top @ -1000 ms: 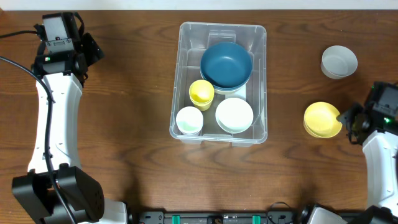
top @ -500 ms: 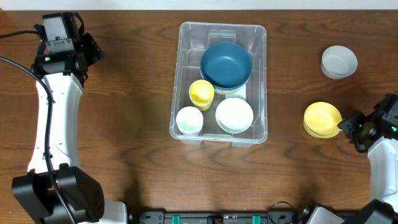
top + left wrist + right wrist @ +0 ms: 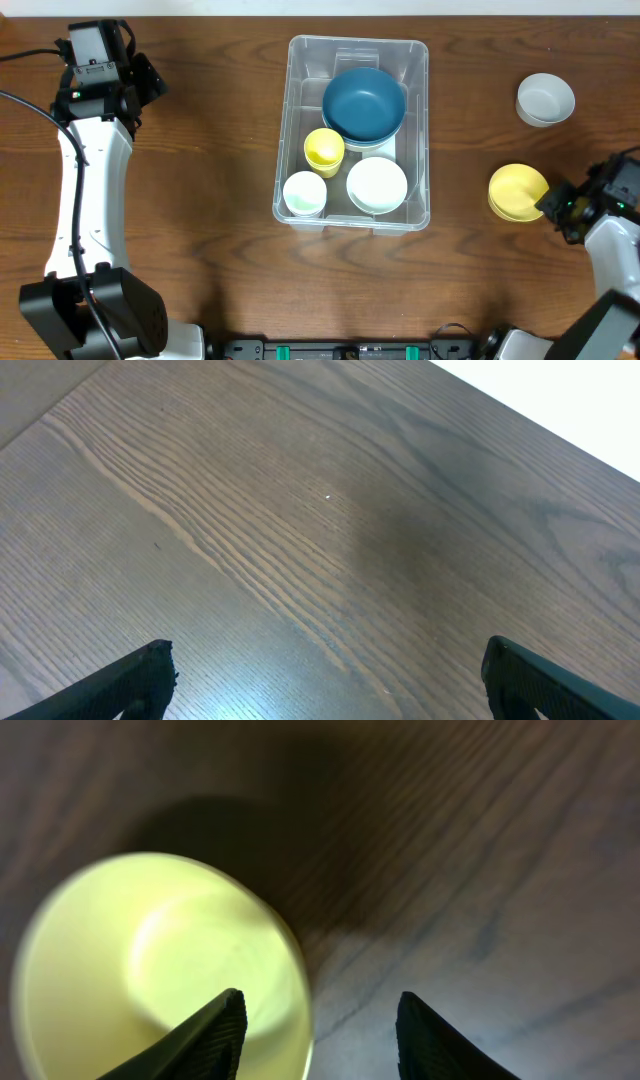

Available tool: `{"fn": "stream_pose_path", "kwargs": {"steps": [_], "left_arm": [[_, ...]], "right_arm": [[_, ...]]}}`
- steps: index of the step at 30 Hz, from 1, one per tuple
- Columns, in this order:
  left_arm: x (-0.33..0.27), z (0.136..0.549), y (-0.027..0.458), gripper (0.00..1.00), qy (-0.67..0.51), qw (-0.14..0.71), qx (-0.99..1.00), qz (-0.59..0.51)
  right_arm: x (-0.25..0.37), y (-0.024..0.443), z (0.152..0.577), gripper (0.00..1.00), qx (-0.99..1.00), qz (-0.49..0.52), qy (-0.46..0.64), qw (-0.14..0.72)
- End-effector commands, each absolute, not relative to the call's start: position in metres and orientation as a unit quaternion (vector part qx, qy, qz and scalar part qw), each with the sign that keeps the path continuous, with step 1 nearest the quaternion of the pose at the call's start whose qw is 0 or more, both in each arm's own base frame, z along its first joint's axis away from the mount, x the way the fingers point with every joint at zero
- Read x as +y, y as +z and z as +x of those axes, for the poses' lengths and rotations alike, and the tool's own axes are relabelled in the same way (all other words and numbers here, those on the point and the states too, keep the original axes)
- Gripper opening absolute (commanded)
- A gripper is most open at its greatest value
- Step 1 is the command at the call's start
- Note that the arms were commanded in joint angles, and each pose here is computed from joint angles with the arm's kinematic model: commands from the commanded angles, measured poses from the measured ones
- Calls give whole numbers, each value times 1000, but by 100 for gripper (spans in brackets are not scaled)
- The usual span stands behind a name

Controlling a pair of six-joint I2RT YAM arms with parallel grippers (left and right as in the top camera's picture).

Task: Pack container
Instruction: 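Grasp the yellow bowl rim with the right gripper and lift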

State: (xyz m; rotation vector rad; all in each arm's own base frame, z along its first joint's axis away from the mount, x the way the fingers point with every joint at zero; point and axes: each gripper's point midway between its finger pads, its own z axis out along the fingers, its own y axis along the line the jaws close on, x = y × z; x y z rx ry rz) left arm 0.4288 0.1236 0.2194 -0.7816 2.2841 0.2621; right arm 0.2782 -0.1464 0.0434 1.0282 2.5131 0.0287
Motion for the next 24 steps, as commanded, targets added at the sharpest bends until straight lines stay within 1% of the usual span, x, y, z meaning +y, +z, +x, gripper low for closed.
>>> {"fn": "stream_pose_path", "kwargs": {"steps": [1,6,9,14,21,24], "left_arm": [[127,427,231,98,106,360,875,-305],[127,427,231,98,106,360,875,-304],[127,427,231,98,106,360,875,-305],[127,427,231,98,106,360,875,-305],[127,427,231,98,106,360,875,-304],[127,427,231,98,106,360,875,-304]], "right_arm": [[-138,24,276,47,918,348,30,190],[-134,19,282,36,920,337,48,193],[-134,20,283,25,920,337,48,195],[-135,20,284,2,918,340,49,198],[-131,26,293,1,916,335,67,212],[-124,39,304,1,912,323,100,230]]}}
